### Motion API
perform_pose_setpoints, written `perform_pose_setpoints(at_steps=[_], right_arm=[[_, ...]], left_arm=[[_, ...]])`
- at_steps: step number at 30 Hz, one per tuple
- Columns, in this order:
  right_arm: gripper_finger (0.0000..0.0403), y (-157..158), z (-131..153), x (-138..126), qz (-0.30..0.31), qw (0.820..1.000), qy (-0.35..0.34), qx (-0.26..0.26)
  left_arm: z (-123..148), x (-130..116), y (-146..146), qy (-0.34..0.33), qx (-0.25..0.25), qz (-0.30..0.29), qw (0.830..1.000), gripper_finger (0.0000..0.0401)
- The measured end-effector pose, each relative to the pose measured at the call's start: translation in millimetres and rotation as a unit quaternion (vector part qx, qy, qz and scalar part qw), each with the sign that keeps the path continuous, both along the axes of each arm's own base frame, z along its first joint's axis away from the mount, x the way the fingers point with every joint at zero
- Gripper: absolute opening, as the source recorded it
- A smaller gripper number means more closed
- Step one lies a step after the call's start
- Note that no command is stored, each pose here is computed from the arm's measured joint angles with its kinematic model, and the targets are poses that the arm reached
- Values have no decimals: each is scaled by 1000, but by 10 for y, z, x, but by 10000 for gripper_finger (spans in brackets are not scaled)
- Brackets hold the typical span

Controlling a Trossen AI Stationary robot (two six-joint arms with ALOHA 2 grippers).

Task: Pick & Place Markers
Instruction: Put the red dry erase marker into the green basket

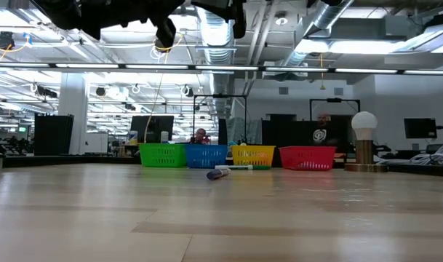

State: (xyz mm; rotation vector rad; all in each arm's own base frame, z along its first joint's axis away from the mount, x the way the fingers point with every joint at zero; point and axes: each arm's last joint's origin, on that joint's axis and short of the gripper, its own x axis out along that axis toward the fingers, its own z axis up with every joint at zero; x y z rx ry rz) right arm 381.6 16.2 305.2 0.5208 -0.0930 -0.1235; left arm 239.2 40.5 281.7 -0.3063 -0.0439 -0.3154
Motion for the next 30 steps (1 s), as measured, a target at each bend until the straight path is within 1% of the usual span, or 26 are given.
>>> perform_pose_setpoints(at_steps=[4,8,12,18,26,30], right_arm=[[230,1,0,0,2,1000,0,0],[227,10,1,1,18,1000,0,-2],[226,8,1,1,19,1000,0,-2],[226,-24,5,2,17,1000,-1,-2],[226,-41,-13,3,15,1000,8,-1],[226,-41,-44,4,15,1000,24,2]], left_arm=[[-3,-11,53,6,-14,6,1000,41],[-7,-31,122,11,-20,-1,1000,36],[-7,-46,169,15,-32,-4,999,37],[38,-102,205,8,-29,-3,1000,35],[208,-309,325,-29,-15,36,999,39],[223,-405,452,-23,-16,75,997,39]])
